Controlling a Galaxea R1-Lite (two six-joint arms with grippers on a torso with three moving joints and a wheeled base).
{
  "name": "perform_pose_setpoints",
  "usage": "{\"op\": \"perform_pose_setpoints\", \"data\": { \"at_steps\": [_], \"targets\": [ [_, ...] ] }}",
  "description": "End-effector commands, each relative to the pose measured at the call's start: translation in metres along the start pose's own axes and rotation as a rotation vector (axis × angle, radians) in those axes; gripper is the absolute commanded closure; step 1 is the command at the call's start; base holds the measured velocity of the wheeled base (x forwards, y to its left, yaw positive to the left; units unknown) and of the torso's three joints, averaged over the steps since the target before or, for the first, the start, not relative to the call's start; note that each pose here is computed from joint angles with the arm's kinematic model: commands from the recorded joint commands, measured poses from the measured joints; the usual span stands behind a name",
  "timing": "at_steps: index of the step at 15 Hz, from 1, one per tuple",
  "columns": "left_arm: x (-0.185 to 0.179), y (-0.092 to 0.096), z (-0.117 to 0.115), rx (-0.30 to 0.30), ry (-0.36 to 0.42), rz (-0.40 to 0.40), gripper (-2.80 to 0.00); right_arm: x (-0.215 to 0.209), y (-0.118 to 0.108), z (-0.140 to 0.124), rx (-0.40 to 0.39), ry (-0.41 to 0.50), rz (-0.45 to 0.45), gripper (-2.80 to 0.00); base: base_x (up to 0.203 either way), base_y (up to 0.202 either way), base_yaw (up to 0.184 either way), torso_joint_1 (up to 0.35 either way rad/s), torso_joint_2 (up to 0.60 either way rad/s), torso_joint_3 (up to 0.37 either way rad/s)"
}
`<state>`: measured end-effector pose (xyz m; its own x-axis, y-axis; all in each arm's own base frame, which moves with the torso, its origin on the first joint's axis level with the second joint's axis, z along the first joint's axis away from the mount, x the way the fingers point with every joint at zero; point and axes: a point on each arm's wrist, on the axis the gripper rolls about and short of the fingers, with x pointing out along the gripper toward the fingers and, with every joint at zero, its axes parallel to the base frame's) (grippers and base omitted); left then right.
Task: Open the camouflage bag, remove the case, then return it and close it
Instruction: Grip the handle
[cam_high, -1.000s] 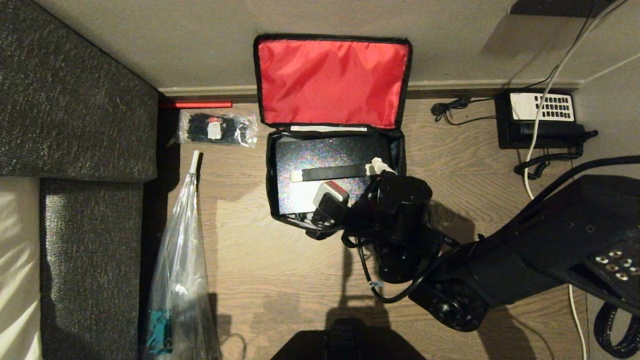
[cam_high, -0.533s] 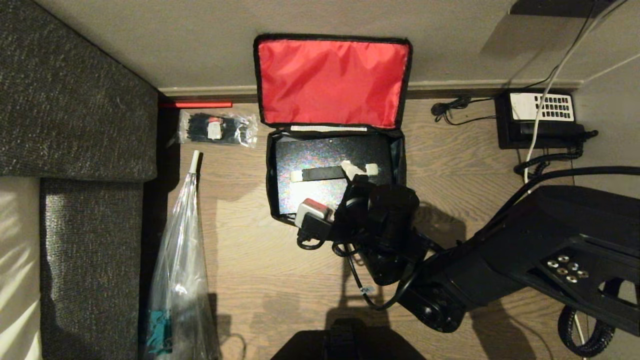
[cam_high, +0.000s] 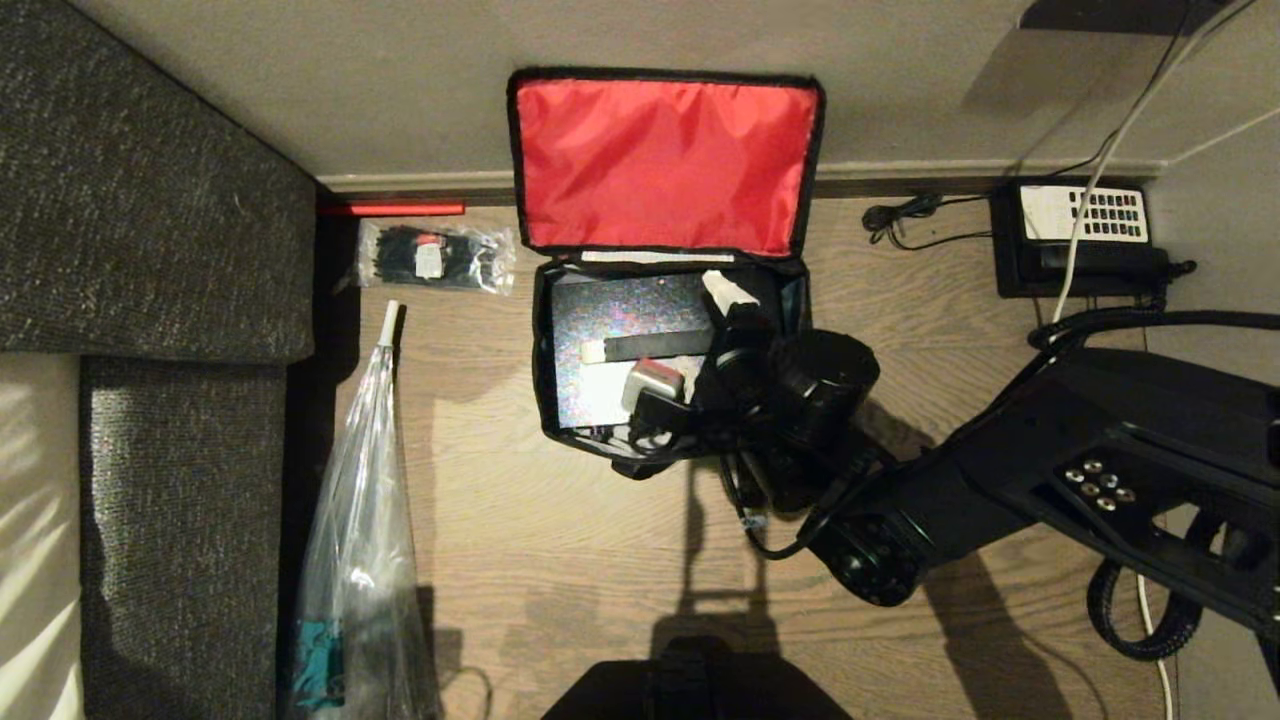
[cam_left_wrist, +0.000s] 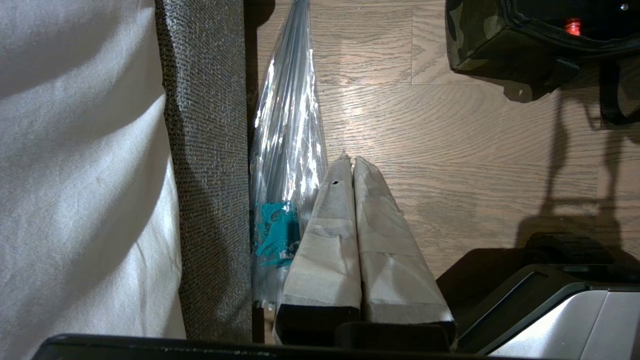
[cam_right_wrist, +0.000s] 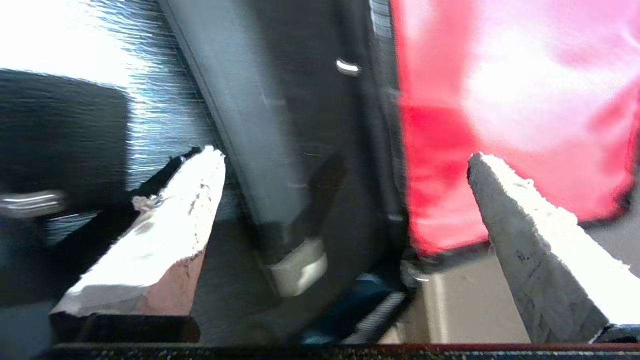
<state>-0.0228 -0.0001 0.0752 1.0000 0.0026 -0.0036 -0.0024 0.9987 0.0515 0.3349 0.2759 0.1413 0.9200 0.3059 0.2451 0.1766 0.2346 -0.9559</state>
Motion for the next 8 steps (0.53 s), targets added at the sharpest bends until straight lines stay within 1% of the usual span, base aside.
{"op": "perform_pose_setpoints", "data": {
  "at_steps": [1, 2, 3, 6, 8],
  "targets": [
    [0.0, 0.0, -0.001, 0.001, 0.0, 0.001, 0.0, 0.006, 0.005, -0.004, -0.01, 0.013, -0.019, -2.8, 0.0, 0.0, 0.0, 0.0, 0.0, 0.0],
    [0.0, 0.0, -0.001, 0.001, 0.001, 0.0, 0.0, 0.008, 0.008, -0.004, -0.004, 0.013, -0.026, -2.8, 0.0, 0.0, 0.0, 0.0, 0.0, 0.0],
    [0.0, 0.0, -0.001, 0.001, 0.001, 0.0, 0.0, 0.012, 0.011, -0.002, 0.009, 0.02, -0.052, -2.8, 0.0, 0.0, 0.0, 0.0, 0.0, 0.0],
    [0.0, 0.0, -0.001, 0.001, 0.002, 0.0, 0.0, 0.026, 0.019, 0.005, 0.063, 0.09, -0.145, -2.8, 0.0, 0.0, 0.0, 0.0, 0.0, 0.0],
    [0.0, 0.0, -0.001, 0.001, 0.001, 0.0, 0.0, 0.033, 0.032, 0.008, 0.09, 0.101, -0.193, -2.8, 0.0, 0.0, 0.0, 0.0, 0.0, 0.0]
  ]
}}
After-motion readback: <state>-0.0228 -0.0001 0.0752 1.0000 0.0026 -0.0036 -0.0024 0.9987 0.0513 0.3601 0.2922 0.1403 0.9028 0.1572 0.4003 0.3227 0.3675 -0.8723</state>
